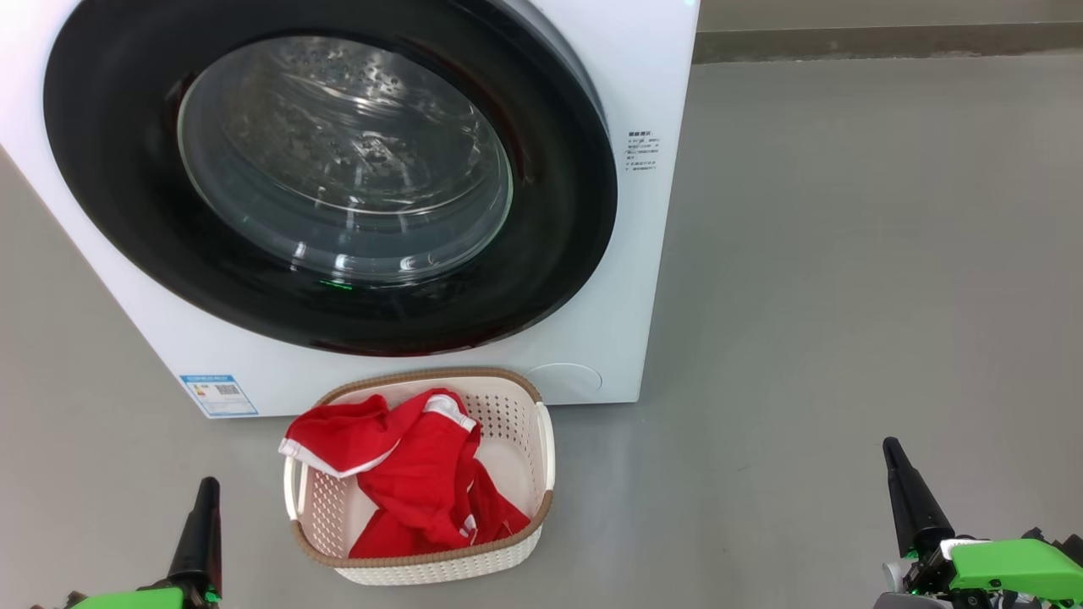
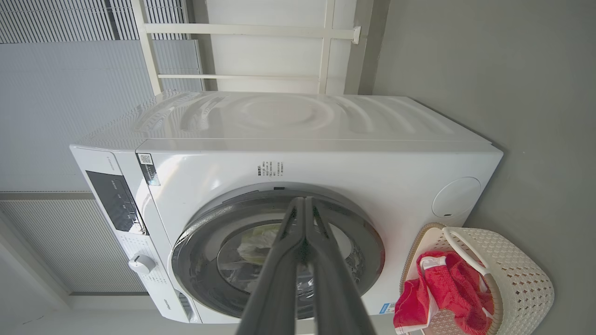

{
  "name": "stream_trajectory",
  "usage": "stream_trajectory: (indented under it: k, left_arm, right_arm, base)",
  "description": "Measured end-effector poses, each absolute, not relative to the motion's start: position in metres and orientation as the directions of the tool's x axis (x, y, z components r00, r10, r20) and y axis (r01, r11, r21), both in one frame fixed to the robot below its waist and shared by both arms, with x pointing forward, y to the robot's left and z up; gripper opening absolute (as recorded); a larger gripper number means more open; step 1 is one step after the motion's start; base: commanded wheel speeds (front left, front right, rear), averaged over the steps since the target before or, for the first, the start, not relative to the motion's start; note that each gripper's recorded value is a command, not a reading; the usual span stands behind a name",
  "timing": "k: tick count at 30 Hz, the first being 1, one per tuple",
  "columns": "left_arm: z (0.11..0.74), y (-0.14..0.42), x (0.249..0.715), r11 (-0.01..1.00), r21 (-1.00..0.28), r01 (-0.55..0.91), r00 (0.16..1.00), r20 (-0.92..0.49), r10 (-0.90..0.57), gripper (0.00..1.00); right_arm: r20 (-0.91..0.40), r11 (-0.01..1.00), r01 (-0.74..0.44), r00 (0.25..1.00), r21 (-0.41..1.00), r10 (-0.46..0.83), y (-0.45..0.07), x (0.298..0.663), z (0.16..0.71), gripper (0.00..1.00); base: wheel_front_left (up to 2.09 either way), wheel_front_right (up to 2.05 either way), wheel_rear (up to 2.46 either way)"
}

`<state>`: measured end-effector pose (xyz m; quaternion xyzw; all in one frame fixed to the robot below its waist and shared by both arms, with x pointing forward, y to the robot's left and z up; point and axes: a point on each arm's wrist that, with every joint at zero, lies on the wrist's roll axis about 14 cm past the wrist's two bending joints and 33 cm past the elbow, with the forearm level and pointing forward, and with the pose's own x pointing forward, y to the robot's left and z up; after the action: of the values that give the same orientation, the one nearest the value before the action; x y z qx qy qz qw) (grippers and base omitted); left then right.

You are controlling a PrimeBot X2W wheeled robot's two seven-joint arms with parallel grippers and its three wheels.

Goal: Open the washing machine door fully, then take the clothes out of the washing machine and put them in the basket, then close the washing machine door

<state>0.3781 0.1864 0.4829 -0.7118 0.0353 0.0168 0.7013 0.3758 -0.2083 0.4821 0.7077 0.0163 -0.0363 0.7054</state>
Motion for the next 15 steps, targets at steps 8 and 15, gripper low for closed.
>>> stream_trajectory:
  k: [8,15]
  left_arm:
    - [0.4828,0.1865,0.3781,-0.014,-0.997,-0.074,0.997,-0.073,-0.026,0.00]
    - [0.4829,0.1866,0.3781,-0.014,-0.997,-0.074,0.997,-0.073,-0.026,0.00]
  right_arm:
    - [-0.074,-0.004,0.074,0.997,0.997,-0.028,-0.2083,0.3758,0.4821,0.00]
    - [-0.074,-0.004,0.074,0.997,0.997,-0.028,-0.2083,0.3758,0.4821,0.00]
  base:
    - [0.00,0.00,0.00]
    - [0.00,0.00,0.00]
